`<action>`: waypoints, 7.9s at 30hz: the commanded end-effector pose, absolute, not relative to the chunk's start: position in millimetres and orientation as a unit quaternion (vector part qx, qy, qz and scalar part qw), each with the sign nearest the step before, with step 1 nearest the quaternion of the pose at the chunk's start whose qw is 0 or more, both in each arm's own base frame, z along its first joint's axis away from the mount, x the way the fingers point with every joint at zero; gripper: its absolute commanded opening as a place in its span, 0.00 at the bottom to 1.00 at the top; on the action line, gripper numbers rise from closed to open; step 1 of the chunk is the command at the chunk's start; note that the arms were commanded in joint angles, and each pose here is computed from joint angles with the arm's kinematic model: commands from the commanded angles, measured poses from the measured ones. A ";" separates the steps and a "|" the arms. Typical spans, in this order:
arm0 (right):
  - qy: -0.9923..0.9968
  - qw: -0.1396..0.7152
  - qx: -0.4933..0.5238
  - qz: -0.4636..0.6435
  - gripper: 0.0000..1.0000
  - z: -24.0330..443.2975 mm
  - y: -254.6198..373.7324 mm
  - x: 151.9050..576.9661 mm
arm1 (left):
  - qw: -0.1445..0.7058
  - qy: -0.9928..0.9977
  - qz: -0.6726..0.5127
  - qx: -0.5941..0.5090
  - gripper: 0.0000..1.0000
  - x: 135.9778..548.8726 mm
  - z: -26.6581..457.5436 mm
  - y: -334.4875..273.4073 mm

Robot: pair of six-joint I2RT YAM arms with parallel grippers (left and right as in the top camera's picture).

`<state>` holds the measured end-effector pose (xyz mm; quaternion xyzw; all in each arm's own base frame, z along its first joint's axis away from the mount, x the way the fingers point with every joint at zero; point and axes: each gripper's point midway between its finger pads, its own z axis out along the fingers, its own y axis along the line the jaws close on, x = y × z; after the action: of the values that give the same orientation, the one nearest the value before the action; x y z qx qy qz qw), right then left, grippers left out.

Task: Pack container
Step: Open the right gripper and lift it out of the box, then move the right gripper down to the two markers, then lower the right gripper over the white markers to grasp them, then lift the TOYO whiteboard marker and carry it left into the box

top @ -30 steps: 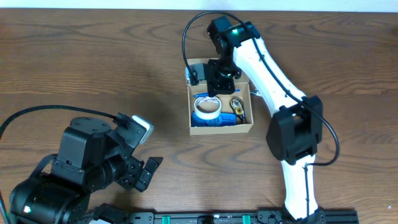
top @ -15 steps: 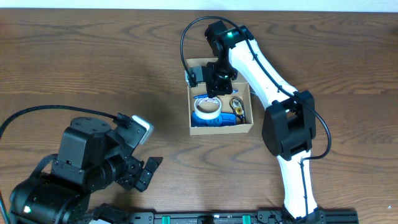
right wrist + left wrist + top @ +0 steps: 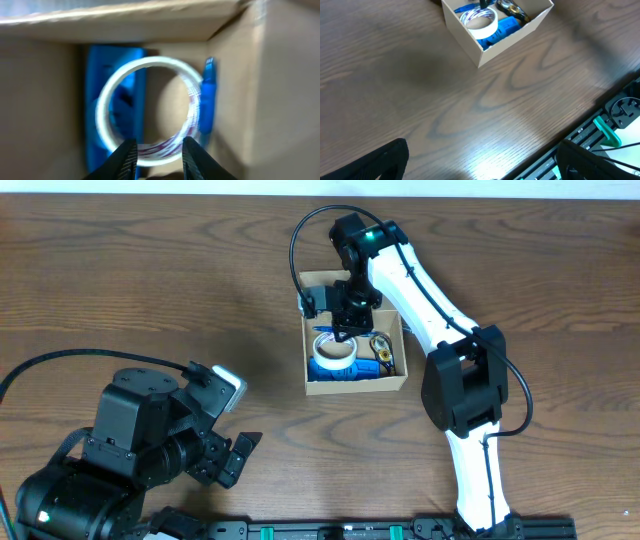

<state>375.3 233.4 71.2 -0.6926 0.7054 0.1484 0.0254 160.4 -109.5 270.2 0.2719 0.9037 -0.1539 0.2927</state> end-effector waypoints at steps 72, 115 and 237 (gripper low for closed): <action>0.943 0.106 -0.314 0.013 0.92 67.7 37.6 380.7 | 0.295 0.901 -0.159 0.276 0.95 159.3 273.0 -111.0; 0.942 0.180 -0.284 -0.011 0.94 11.1 33.4 391.6 | 0.295 0.901 -0.159 0.276 0.95 159.2 273.0 -110.9; 0.803 0.400 -0.417 0.146 0.01 260.9 173.9 354.6 | 0.295 0.901 -0.159 0.276 0.95 159.2 273.0 -111.0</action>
<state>373.7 143.2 254.1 -0.3309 0.8507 0.0917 0.3981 160.4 -109.5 270.2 0.2719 0.9037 -0.1539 0.2927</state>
